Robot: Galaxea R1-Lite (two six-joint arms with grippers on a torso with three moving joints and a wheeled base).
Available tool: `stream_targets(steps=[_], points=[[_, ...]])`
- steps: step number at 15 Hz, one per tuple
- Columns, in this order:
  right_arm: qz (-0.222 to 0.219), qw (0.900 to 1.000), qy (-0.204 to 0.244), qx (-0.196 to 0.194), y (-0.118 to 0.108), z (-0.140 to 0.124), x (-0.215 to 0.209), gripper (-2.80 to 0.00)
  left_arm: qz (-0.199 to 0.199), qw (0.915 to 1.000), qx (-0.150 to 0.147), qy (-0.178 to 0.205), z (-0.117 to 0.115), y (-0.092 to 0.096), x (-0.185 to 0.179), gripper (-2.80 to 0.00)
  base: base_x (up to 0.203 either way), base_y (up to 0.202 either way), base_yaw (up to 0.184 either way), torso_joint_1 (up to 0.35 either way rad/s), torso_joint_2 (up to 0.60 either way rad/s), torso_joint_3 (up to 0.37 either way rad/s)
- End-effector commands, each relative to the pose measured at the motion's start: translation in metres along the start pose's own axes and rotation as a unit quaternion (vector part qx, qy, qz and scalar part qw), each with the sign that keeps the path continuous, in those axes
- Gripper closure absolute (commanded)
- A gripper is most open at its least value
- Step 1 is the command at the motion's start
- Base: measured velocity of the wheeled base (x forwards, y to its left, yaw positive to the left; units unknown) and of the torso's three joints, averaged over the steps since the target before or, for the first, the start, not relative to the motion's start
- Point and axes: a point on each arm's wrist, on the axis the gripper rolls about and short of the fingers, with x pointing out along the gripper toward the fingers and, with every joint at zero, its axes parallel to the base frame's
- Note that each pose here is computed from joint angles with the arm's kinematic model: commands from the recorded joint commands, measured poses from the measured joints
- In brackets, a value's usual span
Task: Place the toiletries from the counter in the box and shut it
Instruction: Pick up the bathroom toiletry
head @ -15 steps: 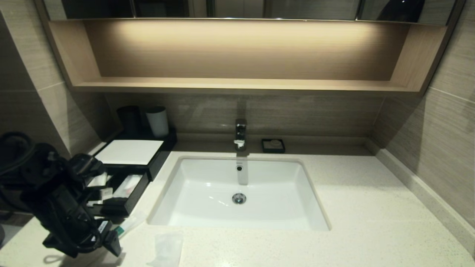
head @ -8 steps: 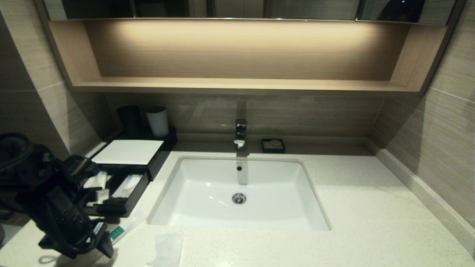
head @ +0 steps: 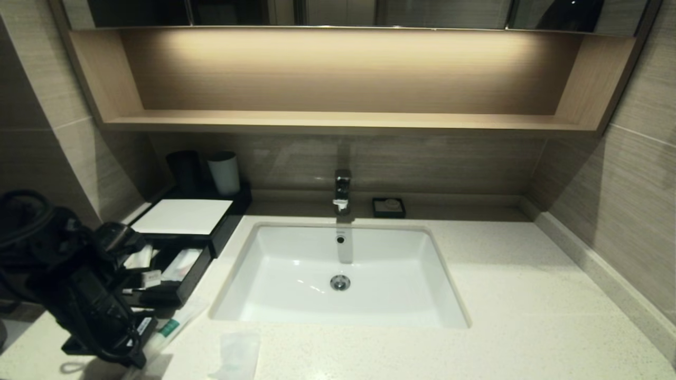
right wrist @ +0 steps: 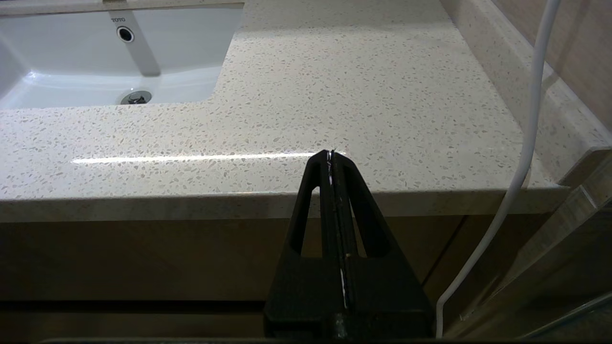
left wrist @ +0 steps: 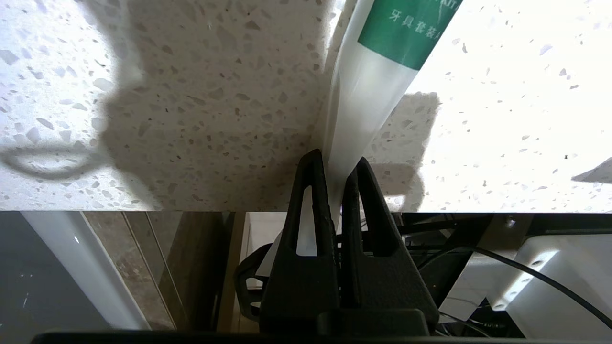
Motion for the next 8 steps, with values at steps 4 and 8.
stream_targets(steps=[4, 8], points=[[0.000, 1.000, 0.001, 0.000, 0.000, 0.000, 0.000, 0.00, -0.043, 0.9953, 0.056, -0.066, -0.013, -0.009, -0.029, 0.00, 0.000, 0.000, 0.000, 0.000, 0.00, 0.000], [0.000, 1.000, 0.001, 0.000, 0.000, 0.000, 0.000, 0.00, -0.054, 0.9890, 0.086, -0.108, -0.024, -0.021, -0.051, 0.00, 0.000, 0.000, 0.000, 0.000, 0.00, 0.000]])
